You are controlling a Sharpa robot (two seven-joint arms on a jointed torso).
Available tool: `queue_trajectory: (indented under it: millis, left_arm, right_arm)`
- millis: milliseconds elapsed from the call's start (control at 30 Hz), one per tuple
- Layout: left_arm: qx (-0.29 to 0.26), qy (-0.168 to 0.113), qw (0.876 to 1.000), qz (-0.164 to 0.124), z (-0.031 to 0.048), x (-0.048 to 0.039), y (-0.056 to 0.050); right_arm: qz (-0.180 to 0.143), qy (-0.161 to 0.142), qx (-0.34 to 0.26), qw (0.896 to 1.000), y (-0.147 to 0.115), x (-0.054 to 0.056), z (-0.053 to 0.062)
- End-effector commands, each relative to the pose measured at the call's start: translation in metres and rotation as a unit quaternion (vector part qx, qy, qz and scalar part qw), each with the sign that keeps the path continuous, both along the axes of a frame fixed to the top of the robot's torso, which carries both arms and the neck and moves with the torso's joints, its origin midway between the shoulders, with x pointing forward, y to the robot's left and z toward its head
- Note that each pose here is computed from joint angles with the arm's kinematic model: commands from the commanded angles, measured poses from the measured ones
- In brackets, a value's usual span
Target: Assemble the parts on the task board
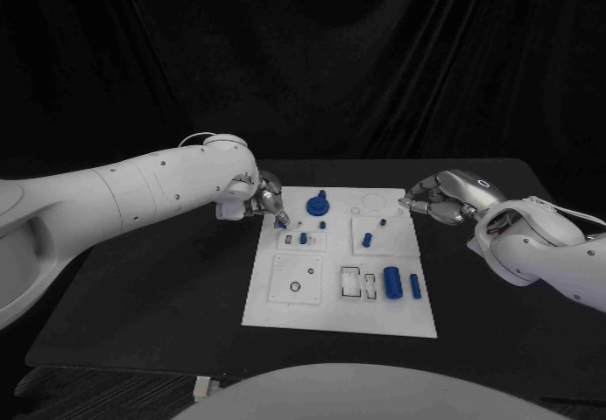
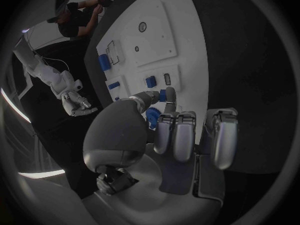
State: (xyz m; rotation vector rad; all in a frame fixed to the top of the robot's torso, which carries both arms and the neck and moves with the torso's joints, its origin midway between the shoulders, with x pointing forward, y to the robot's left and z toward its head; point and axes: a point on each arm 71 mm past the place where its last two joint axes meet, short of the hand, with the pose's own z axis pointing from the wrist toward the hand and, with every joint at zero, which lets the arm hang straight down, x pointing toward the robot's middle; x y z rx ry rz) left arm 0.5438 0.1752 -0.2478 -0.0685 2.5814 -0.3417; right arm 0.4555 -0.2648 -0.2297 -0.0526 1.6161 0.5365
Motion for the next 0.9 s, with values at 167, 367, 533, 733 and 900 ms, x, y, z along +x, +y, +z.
queue_trajectory:
  millis: [167,367,533,733,900]
  left_arm:
    - [-0.003,0.011,1.0,0.0,-0.0083,-0.0032,-0.0068]
    - [-0.001,0.012,1.0,0.001,-0.0107,-0.0041,-0.009]
    - [0.001,0.013,1.0,0.002,-0.0117,-0.0048,-0.0089]
    - [0.002,0.014,1.0,0.001,-0.0128,-0.006,-0.0099]
    - [0.003,0.017,1.0,0.0,-0.0143,-0.0071,-0.0106]
  right_arm:
    - [-0.001,0.002,-0.002,1.0,0.0003,0.0,-0.0012]
    - [0.0,0.003,-0.002,1.0,0.0002,0.0,-0.0014]
    - [-0.001,0.003,-0.002,1.0,-0.0002,-0.0001,-0.0016]
    - [-0.001,0.003,-0.002,1.0,-0.0006,-0.0004,-0.0015]
    - [-0.001,0.002,-0.002,1.0,-0.0008,-0.0006,-0.0014]
